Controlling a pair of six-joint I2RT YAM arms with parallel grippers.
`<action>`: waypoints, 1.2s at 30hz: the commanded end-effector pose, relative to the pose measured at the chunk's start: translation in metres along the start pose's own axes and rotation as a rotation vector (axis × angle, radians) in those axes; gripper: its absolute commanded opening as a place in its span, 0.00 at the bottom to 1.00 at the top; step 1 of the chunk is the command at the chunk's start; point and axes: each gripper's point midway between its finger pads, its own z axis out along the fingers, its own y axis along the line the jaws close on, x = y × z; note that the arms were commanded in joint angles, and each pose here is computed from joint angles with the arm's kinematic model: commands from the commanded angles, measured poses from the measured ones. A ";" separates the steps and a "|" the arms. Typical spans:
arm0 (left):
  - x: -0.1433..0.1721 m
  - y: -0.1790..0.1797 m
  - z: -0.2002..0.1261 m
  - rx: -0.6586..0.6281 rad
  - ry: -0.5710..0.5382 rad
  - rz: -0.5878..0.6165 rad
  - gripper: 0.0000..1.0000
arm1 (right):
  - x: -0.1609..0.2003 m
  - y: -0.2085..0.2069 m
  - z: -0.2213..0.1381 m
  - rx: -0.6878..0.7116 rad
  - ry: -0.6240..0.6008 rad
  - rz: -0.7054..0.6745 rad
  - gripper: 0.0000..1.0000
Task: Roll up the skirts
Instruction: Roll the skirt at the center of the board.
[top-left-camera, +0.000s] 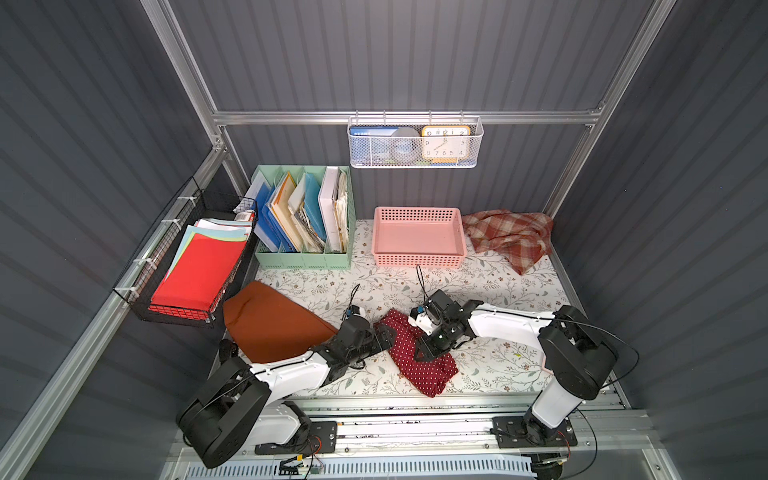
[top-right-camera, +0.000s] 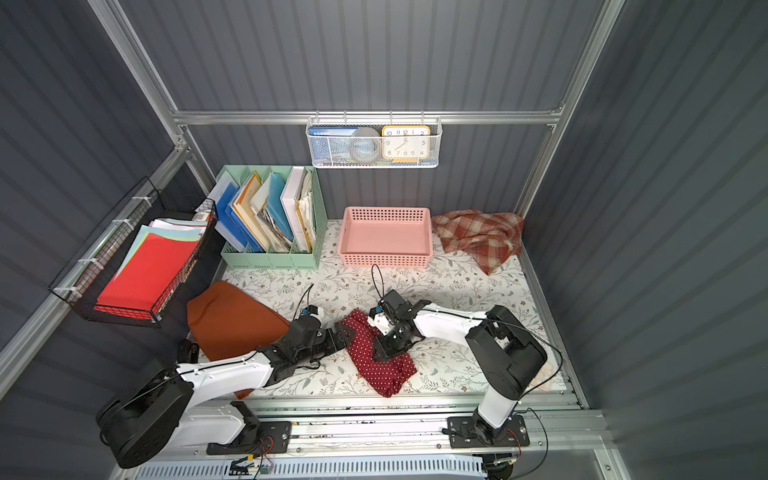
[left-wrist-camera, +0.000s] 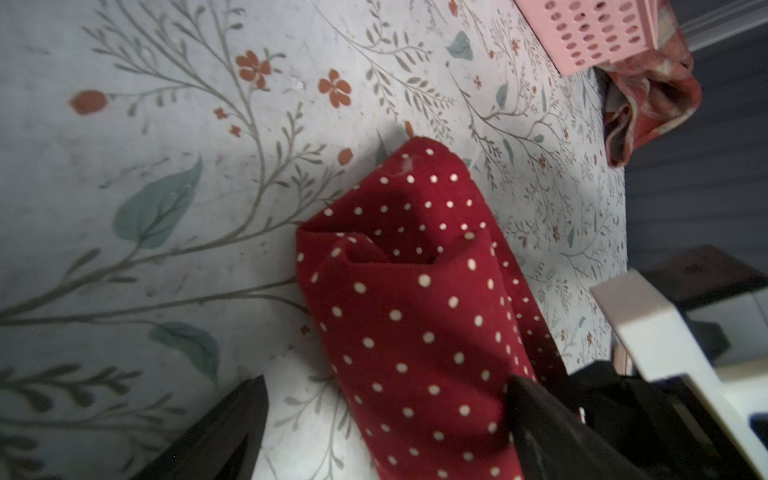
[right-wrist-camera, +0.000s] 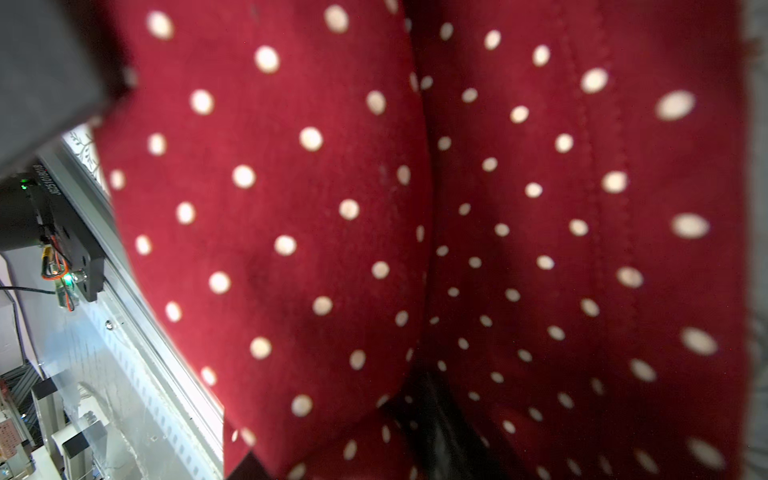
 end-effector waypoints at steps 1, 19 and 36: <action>-0.012 0.007 0.007 -0.030 -0.082 -0.009 0.92 | 0.006 -0.014 0.004 0.071 0.018 0.013 0.44; -0.013 -0.004 0.024 0.043 -0.132 0.018 0.00 | 0.012 -0.038 -0.020 0.287 -0.027 0.054 0.51; 0.006 -0.011 0.013 -0.092 -0.095 0.035 0.00 | 0.030 0.048 -0.093 0.753 -0.330 -0.363 0.65</action>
